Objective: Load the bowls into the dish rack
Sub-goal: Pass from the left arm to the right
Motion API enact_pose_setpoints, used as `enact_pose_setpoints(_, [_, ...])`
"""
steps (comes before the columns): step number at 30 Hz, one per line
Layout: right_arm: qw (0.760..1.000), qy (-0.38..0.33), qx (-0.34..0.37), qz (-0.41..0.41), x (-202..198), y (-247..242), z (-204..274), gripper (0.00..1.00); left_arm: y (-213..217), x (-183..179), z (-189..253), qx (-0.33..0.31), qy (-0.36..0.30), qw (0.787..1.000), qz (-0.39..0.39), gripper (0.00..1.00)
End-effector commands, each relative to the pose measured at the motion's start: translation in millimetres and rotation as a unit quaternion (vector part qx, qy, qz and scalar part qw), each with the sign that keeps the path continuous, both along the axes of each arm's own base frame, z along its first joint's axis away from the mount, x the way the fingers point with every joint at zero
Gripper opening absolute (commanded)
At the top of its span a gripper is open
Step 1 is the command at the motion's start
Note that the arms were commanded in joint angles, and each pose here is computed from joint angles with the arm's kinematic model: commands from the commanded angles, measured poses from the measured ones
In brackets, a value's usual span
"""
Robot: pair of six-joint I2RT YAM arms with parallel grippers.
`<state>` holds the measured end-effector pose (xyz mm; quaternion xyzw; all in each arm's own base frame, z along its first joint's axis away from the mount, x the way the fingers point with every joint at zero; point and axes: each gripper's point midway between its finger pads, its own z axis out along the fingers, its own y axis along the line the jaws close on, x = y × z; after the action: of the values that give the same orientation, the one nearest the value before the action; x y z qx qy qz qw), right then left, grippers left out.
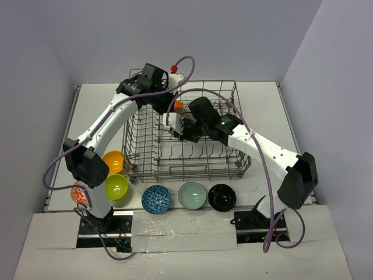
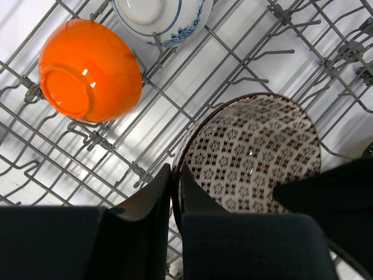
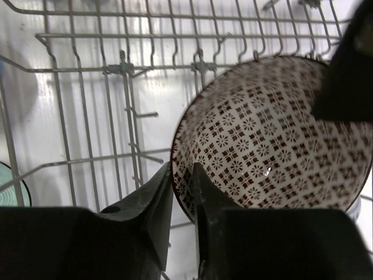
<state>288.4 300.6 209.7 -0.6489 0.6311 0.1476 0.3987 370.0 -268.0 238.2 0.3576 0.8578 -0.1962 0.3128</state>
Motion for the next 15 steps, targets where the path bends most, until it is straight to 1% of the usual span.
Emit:
enact_pose_setpoints(1, [1.000, -0.021, 0.005, -0.020, 14.5, 6.2, 4.2, 0.21, -12.9, -0.8, 21.4, -0.026, -0.021, 0.999, -0.019, 0.00])
enact_pose_setpoints(2, [1.000, -0.018, 0.005, -0.019, 13.7, 6.2, 2.9, 0.17, -12.2, -0.1, 20.1, -0.025, -0.021, 0.999, -0.017, 0.00])
enact_pose_setpoints(3, [1.000, -0.019, 0.004, -0.019, 14.2, 6.3, 2.5, 0.17, -13.3, -1.0, 20.4, -0.026, -0.022, 0.999, -0.019, 0.00])
enact_pose_setpoints(7, [1.000, -0.016, 0.000, -0.023, 14.9, 5.6, -0.6, 0.08, -13.8, -1.6, 19.0, -0.027, -0.020, 0.999, -0.020, 0.00])
enact_pose_setpoints(9, [1.000, -0.014, 0.000, -0.023, 15.1, 5.8, -1.9, 0.06, -13.8, -1.6, 17.7, -0.026, -0.019, 0.999, -0.020, 0.00])
enact_pose_setpoints(11, [1.000, -0.013, 0.001, -0.023, 14.5, 6.6, -0.9, 0.00, -15.0, -2.3, 18.2, -0.027, -0.020, 0.999, -0.022, 0.00])
enact_pose_setpoints(15, [1.000, -0.010, -0.001, -0.024, 13.7, 5.2, -2.4, 0.00, -14.1, 1.1, 12.2, -0.018, -0.021, 1.000, -0.014, 0.00])
